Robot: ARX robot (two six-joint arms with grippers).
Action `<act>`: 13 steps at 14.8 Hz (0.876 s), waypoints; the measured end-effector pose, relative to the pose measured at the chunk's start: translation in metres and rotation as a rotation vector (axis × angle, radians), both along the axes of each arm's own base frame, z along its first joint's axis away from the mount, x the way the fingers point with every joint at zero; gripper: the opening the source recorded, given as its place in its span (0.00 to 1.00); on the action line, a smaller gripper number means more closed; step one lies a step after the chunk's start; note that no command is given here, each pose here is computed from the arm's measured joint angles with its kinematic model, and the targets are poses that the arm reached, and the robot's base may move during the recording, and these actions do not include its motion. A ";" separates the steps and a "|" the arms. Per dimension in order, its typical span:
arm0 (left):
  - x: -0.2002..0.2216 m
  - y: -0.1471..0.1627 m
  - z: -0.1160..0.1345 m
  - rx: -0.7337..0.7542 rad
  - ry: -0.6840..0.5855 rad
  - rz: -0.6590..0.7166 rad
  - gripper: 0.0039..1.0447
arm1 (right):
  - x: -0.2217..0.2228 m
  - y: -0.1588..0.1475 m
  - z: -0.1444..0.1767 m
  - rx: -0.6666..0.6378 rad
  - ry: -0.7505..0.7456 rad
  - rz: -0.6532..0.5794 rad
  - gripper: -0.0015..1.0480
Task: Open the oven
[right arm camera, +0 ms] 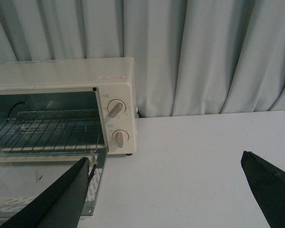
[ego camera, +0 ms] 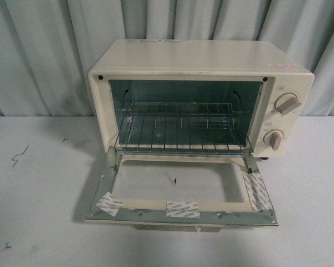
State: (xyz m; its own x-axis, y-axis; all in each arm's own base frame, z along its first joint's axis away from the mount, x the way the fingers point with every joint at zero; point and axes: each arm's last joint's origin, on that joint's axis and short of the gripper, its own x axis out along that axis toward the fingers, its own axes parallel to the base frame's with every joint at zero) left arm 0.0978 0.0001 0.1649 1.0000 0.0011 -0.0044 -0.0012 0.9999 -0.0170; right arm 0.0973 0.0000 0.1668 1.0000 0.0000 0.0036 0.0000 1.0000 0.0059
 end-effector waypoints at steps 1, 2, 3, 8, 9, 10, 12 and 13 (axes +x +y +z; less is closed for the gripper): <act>0.000 0.000 0.000 0.000 0.000 0.000 0.01 | 0.000 0.000 0.000 0.000 0.000 0.000 0.94; 0.000 0.000 0.000 0.000 0.000 0.000 0.10 | 0.000 0.000 0.000 0.000 0.000 0.000 0.94; 0.000 0.000 0.000 0.000 0.000 0.000 0.22 | 0.000 0.000 0.000 0.000 0.000 0.000 0.94; 0.000 0.000 0.000 0.000 0.000 0.000 0.87 | 0.000 0.000 0.000 0.000 0.000 0.000 0.94; 0.000 0.000 0.000 0.000 0.000 0.000 0.96 | 0.000 0.000 0.000 0.000 0.000 0.000 0.94; 0.000 0.000 0.000 0.000 0.000 0.000 0.93 | 0.000 0.000 0.000 0.000 0.000 0.000 0.94; 0.000 0.000 0.000 0.000 0.000 0.000 0.94 | 0.000 0.000 0.000 0.000 0.000 0.000 0.94; 0.000 0.000 0.000 0.000 0.000 0.000 0.94 | 0.000 0.000 0.000 0.000 0.000 0.000 0.94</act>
